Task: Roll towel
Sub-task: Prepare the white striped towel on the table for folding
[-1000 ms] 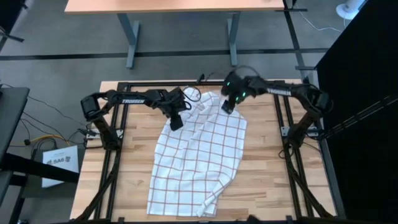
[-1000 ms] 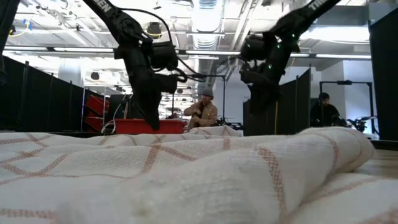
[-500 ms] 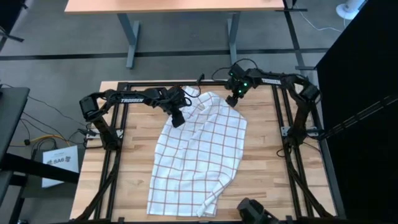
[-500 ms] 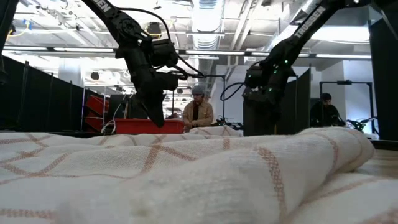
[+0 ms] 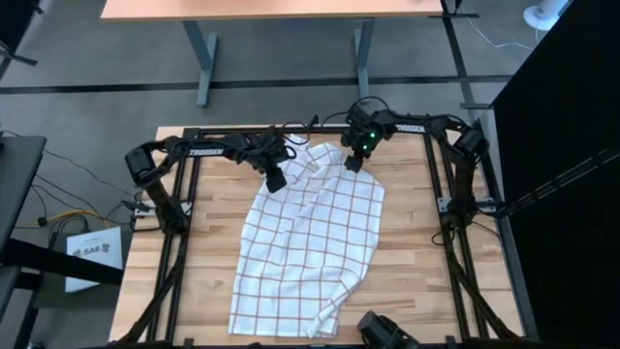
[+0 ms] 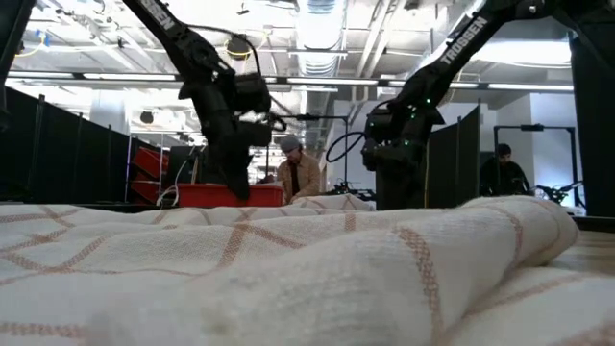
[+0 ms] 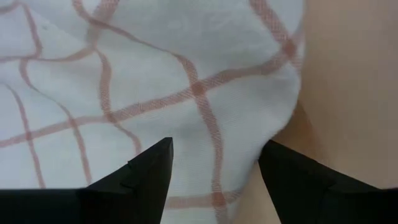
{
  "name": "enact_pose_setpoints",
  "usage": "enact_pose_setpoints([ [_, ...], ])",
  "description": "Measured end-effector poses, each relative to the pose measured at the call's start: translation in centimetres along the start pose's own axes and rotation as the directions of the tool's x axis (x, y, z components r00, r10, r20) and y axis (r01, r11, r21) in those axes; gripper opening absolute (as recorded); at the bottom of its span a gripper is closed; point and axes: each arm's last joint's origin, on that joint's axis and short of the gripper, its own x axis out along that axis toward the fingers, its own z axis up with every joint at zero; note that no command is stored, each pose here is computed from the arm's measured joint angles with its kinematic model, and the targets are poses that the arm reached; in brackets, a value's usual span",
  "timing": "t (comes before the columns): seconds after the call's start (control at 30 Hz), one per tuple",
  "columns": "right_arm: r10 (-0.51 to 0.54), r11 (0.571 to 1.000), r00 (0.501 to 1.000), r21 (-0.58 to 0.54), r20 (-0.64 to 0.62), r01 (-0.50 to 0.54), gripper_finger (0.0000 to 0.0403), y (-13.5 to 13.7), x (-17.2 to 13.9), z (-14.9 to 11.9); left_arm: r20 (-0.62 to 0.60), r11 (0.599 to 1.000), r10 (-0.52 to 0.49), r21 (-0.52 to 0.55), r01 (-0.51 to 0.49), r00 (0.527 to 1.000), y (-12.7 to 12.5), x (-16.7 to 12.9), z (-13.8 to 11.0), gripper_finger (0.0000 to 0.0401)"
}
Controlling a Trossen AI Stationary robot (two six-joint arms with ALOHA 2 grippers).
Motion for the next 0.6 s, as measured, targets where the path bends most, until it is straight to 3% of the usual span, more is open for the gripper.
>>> enact_pose_setpoints([
  [0.1,-0.001,1.0,1.0,0.0,0.002,0.001,0.0219,-0.1,0.0,0.0,-0.076,1.0,-0.012,0.001,0.012,0.997,0.1,1.6,-0.6,0.0093],
  [0.3,0.0,1.0,1.0,-0.005,-0.002,0.0,0.0215,0.1,0.0,0.0,-0.072,1.0,-0.004,0.011,0.005,0.997,-0.1,2.5,-0.3,0.0093],
  [0.6,0.004,1.0,1.0,-0.018,-0.019,-0.004,0.0145,0.2,0.0,-0.2,-0.059,1.0,0.004,0.004,-0.004,0.998,-0.1,2.6,-0.1,0.0093],
])
